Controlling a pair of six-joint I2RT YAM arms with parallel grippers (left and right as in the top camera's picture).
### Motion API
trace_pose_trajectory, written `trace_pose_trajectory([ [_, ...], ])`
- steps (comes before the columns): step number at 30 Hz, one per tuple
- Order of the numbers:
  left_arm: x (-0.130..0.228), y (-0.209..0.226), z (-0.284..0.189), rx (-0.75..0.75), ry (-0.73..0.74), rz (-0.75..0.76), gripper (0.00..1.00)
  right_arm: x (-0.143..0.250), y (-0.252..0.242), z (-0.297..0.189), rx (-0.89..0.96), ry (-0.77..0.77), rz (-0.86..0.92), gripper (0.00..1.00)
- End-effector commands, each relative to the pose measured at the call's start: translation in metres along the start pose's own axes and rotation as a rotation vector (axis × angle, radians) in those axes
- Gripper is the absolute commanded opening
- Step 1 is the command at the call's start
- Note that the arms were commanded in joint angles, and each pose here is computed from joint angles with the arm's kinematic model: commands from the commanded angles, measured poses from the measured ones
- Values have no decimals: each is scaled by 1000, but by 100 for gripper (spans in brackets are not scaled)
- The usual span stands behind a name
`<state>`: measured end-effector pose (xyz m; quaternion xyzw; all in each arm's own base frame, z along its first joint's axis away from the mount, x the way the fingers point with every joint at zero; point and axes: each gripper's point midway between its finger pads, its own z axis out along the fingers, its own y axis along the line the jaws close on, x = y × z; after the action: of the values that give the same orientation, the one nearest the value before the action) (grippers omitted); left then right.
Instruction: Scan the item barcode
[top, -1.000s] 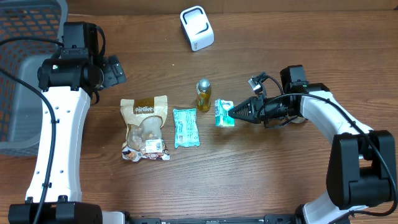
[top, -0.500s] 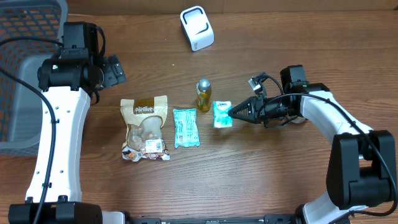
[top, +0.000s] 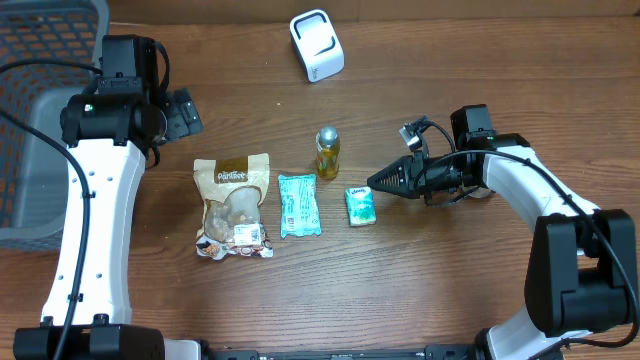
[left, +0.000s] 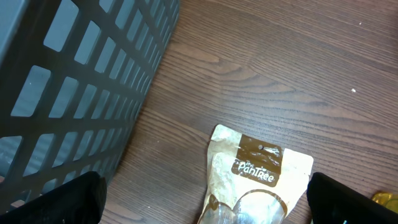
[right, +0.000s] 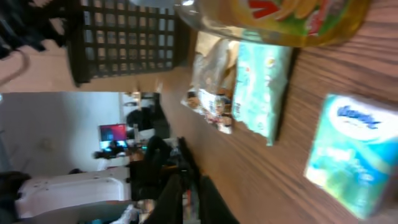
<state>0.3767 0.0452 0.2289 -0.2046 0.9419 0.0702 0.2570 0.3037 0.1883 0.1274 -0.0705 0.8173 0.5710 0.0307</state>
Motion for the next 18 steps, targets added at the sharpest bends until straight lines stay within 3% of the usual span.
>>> trace_pose_trajectory([
  [1, -2, 1, -2, -5, -11, 26, 100, -6, -12, -4, 131, -17, -18, 13],
  [6, -2, 1, -2, -5, -11, 26, 99, -1, -44, -7, 327, -12, 52, 30],
  [13, -2, 1, -2, -6, -11, 26, 99, 14, -71, 15, 604, 66, -8, 33],
  [18, -2, 1, -2, -6, -11, 26, 100, 11, -91, 17, 856, 23, -17, 36],
])
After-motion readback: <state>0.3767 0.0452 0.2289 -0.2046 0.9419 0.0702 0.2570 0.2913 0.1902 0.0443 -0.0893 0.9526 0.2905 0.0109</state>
